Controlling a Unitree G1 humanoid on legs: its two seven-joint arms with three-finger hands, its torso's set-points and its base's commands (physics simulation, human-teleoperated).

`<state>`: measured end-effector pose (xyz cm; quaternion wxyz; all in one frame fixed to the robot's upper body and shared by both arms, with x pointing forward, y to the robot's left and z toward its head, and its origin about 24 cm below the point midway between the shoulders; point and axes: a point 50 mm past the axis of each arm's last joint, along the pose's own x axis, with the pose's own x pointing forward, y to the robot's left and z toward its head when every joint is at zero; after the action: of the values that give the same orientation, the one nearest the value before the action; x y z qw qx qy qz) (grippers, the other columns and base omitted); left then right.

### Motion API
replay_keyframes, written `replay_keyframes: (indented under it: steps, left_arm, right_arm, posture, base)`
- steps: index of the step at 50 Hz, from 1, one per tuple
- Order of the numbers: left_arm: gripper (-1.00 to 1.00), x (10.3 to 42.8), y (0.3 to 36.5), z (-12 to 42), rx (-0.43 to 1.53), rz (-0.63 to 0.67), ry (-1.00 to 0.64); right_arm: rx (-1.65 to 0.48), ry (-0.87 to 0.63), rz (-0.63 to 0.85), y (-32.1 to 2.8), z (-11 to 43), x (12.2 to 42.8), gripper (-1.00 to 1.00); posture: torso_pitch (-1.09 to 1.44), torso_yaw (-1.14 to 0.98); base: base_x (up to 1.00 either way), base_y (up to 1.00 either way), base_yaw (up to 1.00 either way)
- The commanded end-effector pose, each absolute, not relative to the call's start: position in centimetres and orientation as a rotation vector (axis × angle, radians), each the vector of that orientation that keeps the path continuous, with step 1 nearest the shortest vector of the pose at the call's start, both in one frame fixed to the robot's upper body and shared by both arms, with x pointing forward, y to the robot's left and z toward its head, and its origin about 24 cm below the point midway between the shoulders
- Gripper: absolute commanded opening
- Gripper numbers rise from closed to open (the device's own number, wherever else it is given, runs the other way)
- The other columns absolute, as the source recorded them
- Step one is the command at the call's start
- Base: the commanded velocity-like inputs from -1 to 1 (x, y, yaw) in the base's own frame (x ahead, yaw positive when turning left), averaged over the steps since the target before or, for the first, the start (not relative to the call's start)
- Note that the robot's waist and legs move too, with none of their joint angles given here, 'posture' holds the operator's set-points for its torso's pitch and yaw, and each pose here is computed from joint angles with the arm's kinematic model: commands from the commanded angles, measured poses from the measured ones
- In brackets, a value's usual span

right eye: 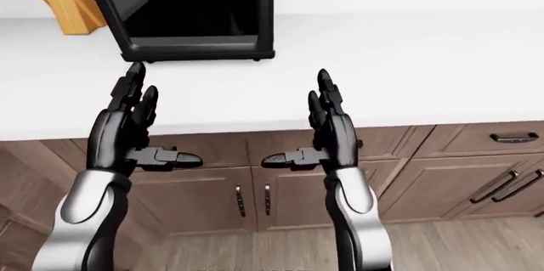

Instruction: Open the toaster oven door.

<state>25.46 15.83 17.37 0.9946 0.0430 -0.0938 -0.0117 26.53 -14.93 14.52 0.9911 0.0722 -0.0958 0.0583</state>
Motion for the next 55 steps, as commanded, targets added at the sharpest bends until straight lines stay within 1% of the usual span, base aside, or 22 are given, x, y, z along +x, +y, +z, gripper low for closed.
replay_keyframes:
  steps: [1, 22, 29, 30, 32, 55]
  left_arm:
    - [1.00, 25.2, 15.5, 18.8, 0.090, -0.033, -0.269]
    - [1.00, 25.1, 15.4, 19.0, 0.094, -0.037, -0.272]
    - [1.00, 24.7, 15.4, 19.3, 0.098, -0.040, -0.316]
    - [1.00, 24.4, 15.4, 19.4, 0.115, -0.041, -0.346]
    - [1.00, 24.0, 15.3, 19.4, 0.099, -0.064, -0.364]
    - [1.00, 23.5, 15.4, 18.7, 0.100, -0.054, -0.349]
  right_arm:
    - [0.124, -0.277, 0.124, -15.0, 16.1, 26.4, 1.00]
    - [0.121, -0.290, 0.137, -14.9, 16.4, 26.0, 1.00]
    - [0.120, -0.298, 0.129, -15.1, 16.4, 25.9, 1.00]
    - [0.118, -0.298, 0.128, -15.1, 16.4, 25.9, 1.00]
    - [0.116, -0.301, 0.129, -15.1, 16.3, 25.9, 1.00]
    - [0.115, -0.306, 0.129, -15.1, 16.3, 25.8, 1.00]
  posture:
    - [0.00, 0.00]
    - [0.00, 0.00]
    - [0.00, 0.00]
    - [0.00, 0.00]
    - [0.00, 0.00]
    - [-0.03, 0.00]
  base:
    - [0.00, 0.00, 0.00]
    - [0.40, 0.00, 0.00]
    - [0.02, 0.00, 0.00]
    - [0.00, 0.00, 0.00]
    - [0.00, 0.00, 0.00]
    - [0.00, 0.00, 0.00]
